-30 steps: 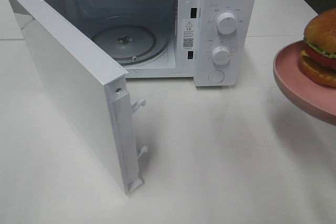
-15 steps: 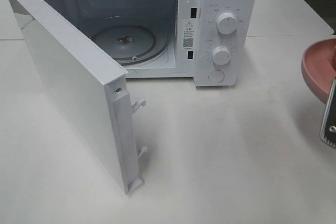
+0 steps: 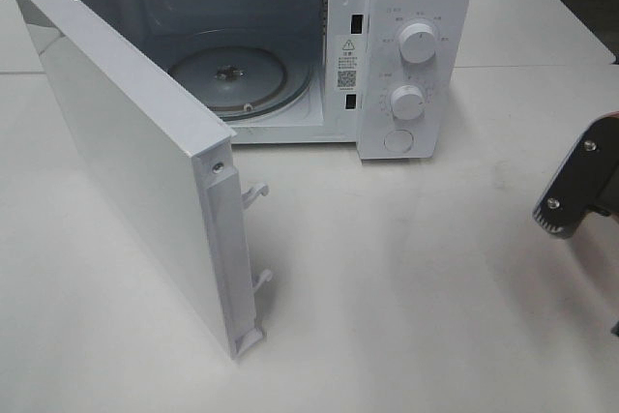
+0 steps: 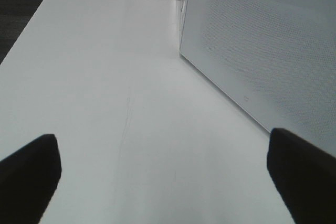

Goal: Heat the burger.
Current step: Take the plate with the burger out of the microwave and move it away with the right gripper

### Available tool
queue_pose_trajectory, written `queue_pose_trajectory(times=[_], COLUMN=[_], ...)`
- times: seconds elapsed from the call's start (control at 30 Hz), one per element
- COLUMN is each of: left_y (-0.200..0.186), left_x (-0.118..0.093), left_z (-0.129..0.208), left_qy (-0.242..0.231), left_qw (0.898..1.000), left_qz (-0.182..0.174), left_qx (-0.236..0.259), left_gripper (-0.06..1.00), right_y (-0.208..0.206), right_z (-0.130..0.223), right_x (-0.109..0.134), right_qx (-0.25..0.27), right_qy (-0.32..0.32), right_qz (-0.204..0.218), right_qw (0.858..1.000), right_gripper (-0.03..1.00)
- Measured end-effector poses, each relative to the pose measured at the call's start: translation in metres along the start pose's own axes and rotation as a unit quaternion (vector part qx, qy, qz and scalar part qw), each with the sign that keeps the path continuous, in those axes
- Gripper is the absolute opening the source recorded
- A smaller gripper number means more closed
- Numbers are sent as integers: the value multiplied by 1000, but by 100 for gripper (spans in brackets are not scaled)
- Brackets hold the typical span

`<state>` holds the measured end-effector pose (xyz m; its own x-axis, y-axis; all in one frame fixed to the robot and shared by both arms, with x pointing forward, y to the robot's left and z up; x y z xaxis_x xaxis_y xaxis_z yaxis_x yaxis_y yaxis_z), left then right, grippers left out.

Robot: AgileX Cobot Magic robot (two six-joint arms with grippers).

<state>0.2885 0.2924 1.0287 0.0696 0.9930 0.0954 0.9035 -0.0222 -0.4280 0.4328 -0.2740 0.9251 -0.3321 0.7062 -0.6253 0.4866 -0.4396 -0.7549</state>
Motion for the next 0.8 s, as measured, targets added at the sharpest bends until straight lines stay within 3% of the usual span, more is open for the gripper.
queue_pose_trajectory(times=[0.3,0.8], left_y=[0,0], left_x=[0,0], left_z=[0,0], left_qy=[0,0], left_qw=[1000,1000], left_qz=[0,0], left_qx=[0,0], left_gripper=[99,99], right_y=[16,47], right_z=[-17,-30], right_x=[4,32], right_qx=[77,97], right_qy=[107,158], right_qz=[56,66], right_qw=[990,980], right_gripper=[9,9])
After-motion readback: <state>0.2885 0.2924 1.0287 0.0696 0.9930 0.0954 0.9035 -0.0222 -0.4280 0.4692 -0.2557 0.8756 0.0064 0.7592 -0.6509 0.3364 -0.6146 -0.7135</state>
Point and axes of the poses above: a point on each arm's last joint axis where the gripper is mounted, y pointing out along that axis toward the gripper, x along the wrist's bending axis when the last joint is at zero, z = x × y, the point moved 6 cm from there along y, pointing out along that axis toward the gripper, and after that the axes turned 11 degrees about y, right-handed, at the moved point
